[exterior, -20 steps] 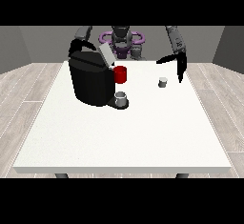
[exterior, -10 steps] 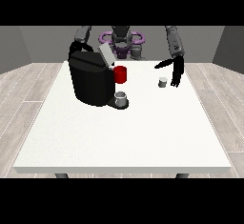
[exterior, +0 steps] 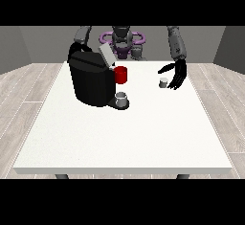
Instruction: Insert the coffee pod into the coffee machine and close the lid
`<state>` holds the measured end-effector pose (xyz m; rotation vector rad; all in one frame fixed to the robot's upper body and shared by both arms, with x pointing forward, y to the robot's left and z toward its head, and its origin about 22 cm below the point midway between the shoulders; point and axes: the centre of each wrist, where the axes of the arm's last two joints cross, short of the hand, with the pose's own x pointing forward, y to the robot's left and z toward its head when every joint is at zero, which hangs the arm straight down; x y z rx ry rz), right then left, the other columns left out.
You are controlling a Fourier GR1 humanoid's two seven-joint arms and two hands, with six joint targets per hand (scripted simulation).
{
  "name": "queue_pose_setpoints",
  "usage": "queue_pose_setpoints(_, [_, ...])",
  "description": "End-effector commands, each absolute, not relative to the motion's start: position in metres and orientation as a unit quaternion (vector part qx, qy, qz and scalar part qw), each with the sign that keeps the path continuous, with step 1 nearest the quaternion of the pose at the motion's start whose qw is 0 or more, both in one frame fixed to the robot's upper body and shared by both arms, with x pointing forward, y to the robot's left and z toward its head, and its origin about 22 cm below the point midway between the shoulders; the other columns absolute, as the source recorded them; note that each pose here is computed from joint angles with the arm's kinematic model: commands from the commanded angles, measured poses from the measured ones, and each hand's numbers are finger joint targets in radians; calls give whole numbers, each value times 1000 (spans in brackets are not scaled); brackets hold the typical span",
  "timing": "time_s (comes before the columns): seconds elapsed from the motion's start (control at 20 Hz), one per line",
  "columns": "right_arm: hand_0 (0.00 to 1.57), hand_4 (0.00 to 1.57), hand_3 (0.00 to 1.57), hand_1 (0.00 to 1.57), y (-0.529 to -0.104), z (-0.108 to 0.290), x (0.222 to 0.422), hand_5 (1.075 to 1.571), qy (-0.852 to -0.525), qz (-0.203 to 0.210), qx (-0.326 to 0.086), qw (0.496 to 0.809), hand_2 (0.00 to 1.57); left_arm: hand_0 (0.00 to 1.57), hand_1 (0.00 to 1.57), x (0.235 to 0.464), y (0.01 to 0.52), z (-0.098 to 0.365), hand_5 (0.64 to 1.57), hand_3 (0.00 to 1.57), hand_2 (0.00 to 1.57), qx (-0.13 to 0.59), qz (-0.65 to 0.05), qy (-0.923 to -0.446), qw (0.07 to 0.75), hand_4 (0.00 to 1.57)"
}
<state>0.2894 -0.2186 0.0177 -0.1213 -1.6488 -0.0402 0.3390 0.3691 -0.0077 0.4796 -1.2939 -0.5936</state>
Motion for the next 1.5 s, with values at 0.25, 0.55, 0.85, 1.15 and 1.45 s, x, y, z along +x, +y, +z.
queue_pose_setpoints(0.25, [0,487,0,0,-231,11,288,1571,-735,-13,-50,676,0,673,673,336,346,-34,1571,551,809,276,-315,-588,692,0])
queue_pose_setpoints(0.55, [0,492,0,0,-220,25,287,1571,-739,-16,-37,672,0,837,837,350,368,-14,1571,737,974,310,-290,-600,678,391])
queue_pose_setpoints(0.85, [0,487,0,0,-228,25,295,1571,-746,-32,-32,664,0,930,930,352,383,-3,1571,820,1040,345,-339,-587,649,281])
queue_pose_setpoints(1.15, [0,430,0,0,-229,22,296,1571,-741,-28,-43,670,0,1225,1225,359,359,-11,1571,1305,1358,335,-365,-599,629,473])
queue_pose_setpoints(1.45, [0,505,0,0,-225,3,292,1571,-717,-38,-45,694,0,1450,1450,387,342,27,1571,1388,1452,285,-368,-647,603,623])
